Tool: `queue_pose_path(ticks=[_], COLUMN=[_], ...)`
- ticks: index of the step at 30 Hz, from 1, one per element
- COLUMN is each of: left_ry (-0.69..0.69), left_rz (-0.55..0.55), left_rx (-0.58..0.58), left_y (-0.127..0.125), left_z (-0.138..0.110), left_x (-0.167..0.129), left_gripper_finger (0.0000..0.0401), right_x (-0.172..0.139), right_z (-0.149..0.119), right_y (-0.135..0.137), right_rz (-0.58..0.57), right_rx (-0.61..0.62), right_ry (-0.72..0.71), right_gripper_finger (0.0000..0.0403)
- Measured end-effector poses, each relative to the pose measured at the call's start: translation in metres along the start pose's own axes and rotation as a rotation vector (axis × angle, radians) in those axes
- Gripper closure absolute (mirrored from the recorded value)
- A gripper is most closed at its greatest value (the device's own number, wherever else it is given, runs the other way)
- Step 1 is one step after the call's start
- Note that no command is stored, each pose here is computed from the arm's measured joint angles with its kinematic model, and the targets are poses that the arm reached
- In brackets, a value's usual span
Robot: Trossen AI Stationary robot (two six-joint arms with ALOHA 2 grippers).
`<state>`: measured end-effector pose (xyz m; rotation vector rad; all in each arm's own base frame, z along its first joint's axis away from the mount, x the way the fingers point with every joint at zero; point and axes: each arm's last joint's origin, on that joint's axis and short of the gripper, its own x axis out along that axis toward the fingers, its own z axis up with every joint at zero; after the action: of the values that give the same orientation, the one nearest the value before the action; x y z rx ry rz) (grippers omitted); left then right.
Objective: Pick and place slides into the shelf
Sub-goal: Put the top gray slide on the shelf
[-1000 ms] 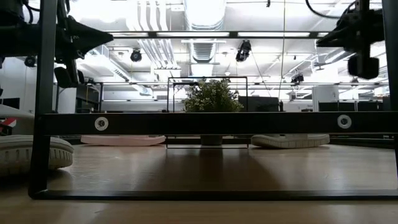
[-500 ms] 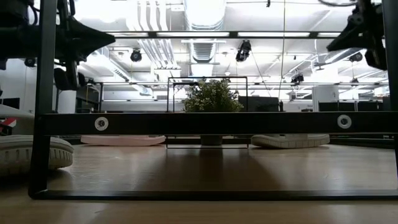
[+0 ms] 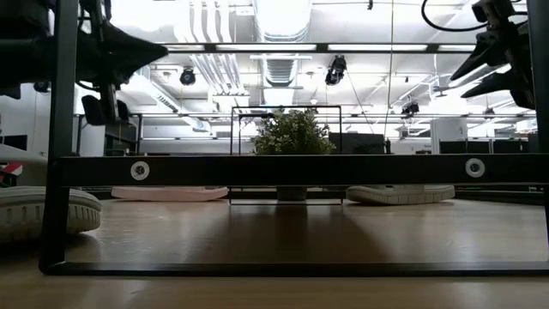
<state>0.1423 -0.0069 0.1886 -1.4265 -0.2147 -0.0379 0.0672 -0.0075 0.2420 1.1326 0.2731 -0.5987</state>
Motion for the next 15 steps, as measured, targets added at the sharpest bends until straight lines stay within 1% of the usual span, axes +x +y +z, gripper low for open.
queue_pose_path(ticks=[4, 8, 12, 15], left_ry=[0.001, 0.029, 0.047, 0.049], left_rz=[0.000, 0.025, -0.018, -0.070], left_rx=[0.004, 0.007, 0.001, 0.021], left_y=[-0.003, 0.000, -0.003, -0.008], left_z=[-0.001, -0.002, -0.003, -0.003], left_x=[0.005, 0.009, 0.011, 0.011], left_gripper_finger=[0.0401, 0.0401, 0.0401, 0.0401], right_x=[0.000, 0.002, 0.004, 0.008], right_z=[0.002, 0.003, 0.005, 0.005], right_y=[-0.001, -0.003, -0.005, -0.007], right_rz=[-0.018, -0.027, -0.040, -0.045], right_rx=[-0.002, 0.013, 0.038, 0.051], right_ry=[-0.022, -0.014, -0.004, 0.019], right_gripper_finger=[0.0235, 0.0226, 0.0225, 0.0225])
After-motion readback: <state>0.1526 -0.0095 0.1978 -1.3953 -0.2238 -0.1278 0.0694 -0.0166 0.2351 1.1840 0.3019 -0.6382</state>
